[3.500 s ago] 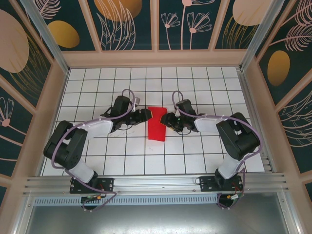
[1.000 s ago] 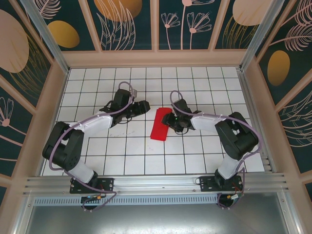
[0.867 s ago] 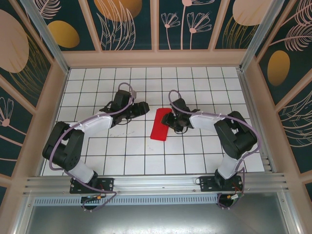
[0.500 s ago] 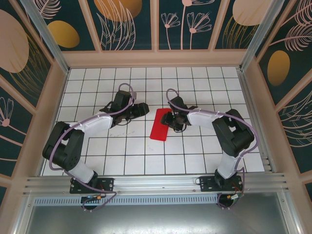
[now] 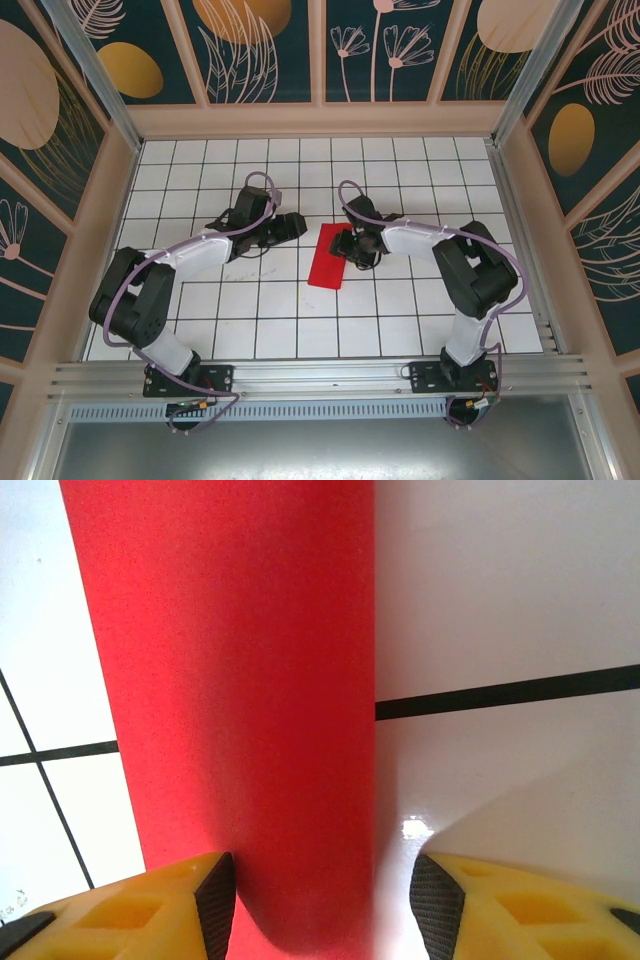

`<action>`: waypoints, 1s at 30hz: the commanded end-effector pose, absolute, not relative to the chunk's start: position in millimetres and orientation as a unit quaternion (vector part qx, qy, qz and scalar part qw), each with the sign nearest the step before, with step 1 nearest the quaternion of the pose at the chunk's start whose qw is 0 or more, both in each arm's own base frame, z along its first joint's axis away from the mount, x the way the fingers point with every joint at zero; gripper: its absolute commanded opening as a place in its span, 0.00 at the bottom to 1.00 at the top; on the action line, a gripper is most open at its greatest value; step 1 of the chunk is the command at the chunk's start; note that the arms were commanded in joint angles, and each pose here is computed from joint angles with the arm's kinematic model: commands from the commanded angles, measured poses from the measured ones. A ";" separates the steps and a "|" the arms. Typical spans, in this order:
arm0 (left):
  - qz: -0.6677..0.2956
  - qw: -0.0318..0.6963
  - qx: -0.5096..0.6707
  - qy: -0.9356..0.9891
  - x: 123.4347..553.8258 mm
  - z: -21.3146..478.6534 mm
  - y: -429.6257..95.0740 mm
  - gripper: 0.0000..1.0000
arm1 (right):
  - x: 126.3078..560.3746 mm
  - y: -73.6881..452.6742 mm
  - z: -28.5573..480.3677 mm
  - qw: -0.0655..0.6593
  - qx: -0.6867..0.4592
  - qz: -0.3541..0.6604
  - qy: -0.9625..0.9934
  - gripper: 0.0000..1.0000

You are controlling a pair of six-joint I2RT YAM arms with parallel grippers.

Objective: Fold a paper plane with a square sheet of paper (pick it up from the middle)
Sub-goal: Hold the square sheet of paper at the center of the table.

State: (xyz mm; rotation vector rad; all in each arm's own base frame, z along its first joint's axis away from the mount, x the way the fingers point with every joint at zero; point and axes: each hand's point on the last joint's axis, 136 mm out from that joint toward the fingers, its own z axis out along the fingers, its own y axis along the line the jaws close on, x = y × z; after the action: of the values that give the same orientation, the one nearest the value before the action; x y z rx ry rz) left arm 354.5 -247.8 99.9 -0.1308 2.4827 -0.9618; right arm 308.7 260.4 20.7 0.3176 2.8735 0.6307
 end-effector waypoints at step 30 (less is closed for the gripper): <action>-0.380 0.226 -0.025 0.896 350.6 113.2 -258.0 0.59 | 296.4 254.5 -31.5 0.067 0.091 0.156 0.981 0.55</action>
State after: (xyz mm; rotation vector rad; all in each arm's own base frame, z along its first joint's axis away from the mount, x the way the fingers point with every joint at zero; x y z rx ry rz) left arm 346.0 -257.0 103.5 -0.0632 2.4930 -1.0377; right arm 308.4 260.2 17.0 0.3119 2.8832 0.5843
